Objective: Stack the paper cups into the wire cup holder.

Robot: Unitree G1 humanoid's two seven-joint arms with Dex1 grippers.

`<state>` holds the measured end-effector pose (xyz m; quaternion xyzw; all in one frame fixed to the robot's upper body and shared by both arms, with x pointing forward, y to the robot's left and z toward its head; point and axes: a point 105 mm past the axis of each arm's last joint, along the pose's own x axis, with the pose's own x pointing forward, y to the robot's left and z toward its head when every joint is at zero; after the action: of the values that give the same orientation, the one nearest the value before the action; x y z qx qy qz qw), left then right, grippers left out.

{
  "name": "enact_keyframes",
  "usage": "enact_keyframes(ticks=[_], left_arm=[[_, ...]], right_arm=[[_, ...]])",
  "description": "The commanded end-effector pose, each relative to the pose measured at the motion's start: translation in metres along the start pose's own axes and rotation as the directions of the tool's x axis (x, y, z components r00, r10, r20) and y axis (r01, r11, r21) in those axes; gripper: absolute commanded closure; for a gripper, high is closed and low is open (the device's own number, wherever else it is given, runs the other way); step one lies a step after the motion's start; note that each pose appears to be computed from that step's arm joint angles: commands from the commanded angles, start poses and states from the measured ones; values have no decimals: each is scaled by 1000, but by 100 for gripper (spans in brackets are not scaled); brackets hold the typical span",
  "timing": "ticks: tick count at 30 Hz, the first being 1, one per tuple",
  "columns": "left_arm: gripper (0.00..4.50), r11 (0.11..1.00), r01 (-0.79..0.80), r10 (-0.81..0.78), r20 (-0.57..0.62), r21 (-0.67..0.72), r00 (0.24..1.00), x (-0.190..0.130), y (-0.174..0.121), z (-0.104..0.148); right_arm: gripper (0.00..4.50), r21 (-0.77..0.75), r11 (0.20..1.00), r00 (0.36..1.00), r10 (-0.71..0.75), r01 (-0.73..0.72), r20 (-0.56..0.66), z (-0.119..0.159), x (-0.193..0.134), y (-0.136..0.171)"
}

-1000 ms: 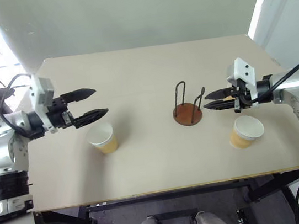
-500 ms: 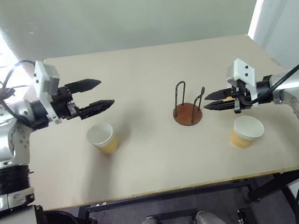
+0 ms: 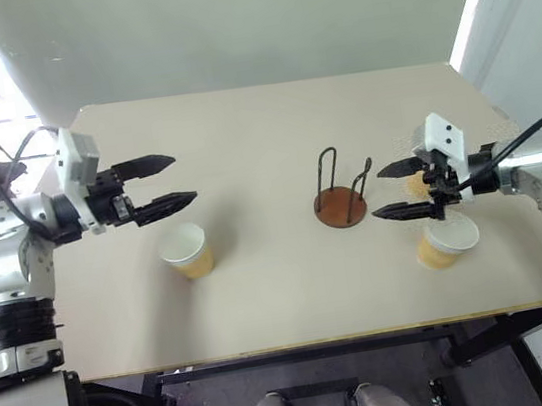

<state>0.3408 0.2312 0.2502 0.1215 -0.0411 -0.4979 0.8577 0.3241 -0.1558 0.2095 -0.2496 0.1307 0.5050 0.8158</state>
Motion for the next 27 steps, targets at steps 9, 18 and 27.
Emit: enact_keyframes(ticks=[9,18,27], left_arm=[[0,998,12,-13,17,60,1000,3,1,16],[0,998,15,-16,19,64,1000,3,1,18],[0,998,14,-15,21,64,1000,2,2,18]], right_arm=[[2,167,982,996,-91,90,-1,5,5,-1],[2,234,950,978,-193,208,-84,-13,26,-6],[2,214,934,958,-272,287,-96,-12,41,-16]])
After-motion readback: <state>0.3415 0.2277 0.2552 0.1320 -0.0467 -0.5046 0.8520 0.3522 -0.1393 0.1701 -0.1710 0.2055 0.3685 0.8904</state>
